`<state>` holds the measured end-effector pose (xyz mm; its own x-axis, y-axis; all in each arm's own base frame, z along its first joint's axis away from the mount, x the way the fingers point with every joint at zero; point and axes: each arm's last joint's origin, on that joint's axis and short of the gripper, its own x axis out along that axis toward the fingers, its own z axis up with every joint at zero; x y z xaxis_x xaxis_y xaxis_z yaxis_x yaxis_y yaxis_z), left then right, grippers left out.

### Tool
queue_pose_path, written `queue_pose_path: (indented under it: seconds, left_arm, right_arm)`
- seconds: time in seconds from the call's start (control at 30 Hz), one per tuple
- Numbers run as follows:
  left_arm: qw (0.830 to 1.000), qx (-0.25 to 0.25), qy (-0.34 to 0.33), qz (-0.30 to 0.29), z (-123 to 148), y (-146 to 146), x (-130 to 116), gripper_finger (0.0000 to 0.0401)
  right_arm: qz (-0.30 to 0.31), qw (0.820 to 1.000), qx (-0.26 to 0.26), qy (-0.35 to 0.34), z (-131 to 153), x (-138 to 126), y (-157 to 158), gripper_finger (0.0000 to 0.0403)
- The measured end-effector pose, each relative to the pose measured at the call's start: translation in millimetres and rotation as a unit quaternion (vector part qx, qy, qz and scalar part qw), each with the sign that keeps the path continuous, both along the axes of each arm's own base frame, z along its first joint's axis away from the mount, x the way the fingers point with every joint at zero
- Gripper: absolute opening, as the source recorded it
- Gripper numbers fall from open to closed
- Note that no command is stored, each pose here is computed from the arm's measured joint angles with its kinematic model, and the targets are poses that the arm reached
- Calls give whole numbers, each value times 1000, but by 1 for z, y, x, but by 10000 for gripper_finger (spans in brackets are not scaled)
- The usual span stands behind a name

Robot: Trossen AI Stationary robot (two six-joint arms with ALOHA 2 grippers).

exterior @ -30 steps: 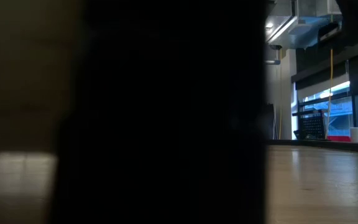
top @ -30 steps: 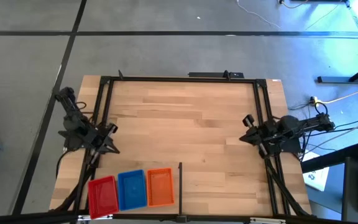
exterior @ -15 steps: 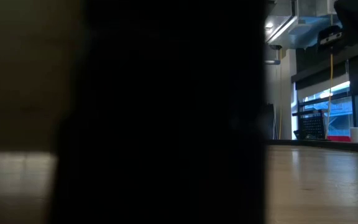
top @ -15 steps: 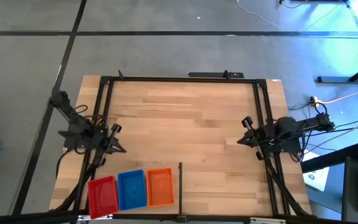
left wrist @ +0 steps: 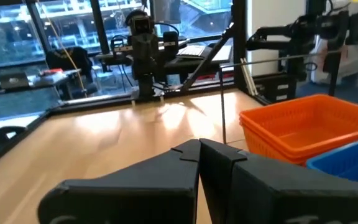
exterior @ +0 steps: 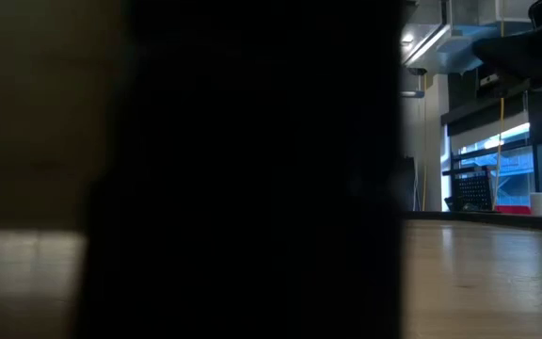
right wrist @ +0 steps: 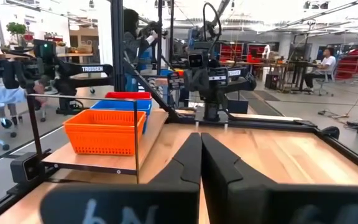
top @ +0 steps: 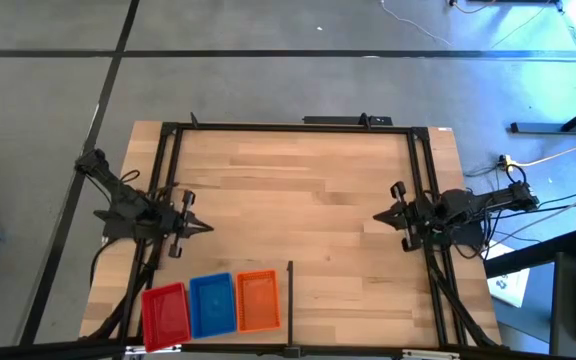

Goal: Stack baskets on shelf by color
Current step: Return to Home Position

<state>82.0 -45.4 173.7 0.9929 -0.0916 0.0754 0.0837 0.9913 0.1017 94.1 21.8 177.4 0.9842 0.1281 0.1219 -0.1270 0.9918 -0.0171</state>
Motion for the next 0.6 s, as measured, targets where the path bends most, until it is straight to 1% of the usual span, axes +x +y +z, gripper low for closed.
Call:
queue_pose_path:
  seconds: [0.1,0.6]
  left_arm:
    - [1000,-9,1,0,0,0,0,0]
    - [1000,-5,1,0,0,0,0,0]
  right_arm:
    - [0,1000,2,0,0,0,0,0]
    - [0,1000,0,-1,0,0,0,0]
